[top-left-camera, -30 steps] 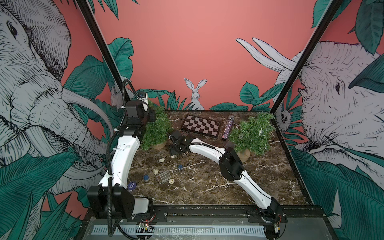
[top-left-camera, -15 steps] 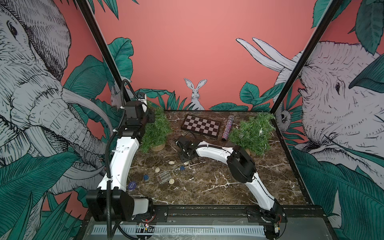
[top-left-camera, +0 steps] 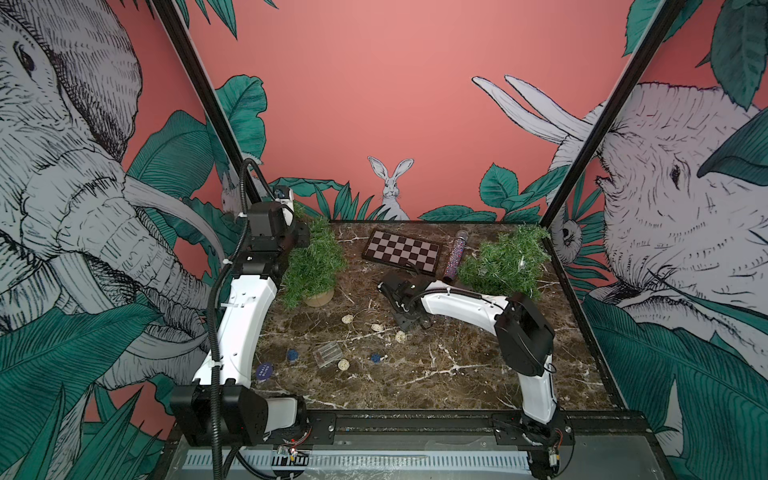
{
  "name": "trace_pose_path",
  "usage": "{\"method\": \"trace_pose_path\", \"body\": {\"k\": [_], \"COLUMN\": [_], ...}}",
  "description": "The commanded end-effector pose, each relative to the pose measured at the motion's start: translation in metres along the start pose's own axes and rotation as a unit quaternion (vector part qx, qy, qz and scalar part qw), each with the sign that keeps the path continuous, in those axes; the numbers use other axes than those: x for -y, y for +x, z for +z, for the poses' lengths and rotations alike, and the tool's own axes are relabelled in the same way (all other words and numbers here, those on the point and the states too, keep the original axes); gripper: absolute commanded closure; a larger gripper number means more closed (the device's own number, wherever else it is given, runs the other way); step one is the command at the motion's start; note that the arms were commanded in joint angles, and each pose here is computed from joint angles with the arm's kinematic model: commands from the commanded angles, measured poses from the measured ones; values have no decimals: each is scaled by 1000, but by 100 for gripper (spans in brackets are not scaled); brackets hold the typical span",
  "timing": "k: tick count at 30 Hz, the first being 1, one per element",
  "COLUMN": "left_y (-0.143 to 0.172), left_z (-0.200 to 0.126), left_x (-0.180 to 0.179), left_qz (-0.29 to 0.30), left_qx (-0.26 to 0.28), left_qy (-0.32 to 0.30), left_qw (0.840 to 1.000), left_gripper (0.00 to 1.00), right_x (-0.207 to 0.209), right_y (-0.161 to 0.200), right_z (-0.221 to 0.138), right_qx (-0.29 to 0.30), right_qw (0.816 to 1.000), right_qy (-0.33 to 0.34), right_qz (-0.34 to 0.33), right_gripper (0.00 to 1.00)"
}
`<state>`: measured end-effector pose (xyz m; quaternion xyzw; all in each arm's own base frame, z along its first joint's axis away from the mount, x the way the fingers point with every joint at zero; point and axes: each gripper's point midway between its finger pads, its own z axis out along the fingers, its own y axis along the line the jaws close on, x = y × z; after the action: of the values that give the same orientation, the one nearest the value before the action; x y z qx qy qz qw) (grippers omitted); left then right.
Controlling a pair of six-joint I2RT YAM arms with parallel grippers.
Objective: Wrap string light around the christmas tree
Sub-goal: Move the christmas tree to the center of the board.
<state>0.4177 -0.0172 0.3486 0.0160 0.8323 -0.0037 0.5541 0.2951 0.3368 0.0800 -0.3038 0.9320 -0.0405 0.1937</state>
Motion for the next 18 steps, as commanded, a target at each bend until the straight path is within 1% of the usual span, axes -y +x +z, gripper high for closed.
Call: {"method": "trace_pose_path", "body": {"k": [1,3,6,11,18], "left_y": [-23,-22,-15,-12,-16], "left_z": [-15,-14,-12,-13,-12], "left_x": [-5,-5,-8,-16,-8], "left_qz": [-8,-12,-33,-52,-64], "left_qx": [28,25,9,2,8], "left_qy": [-13,-13,-21,-43,-24], "left_qw": [999,1000,999,998,998], "left_gripper": [100,100,100,100,100], "right_x": [-52,-92,-137,-184,-224], "right_y": [-13,-24,-41,-59,-67], "right_z": [-25,-30,-29,-17,9], "right_qx": [24,39,57,74,84], "right_qw": [998,993,985,979,976], "right_qy": [-59,-113,-160,-189,-187], "right_qz": [-3,1,2,-15,-68], "right_gripper": [35,35,35,36,36]}}
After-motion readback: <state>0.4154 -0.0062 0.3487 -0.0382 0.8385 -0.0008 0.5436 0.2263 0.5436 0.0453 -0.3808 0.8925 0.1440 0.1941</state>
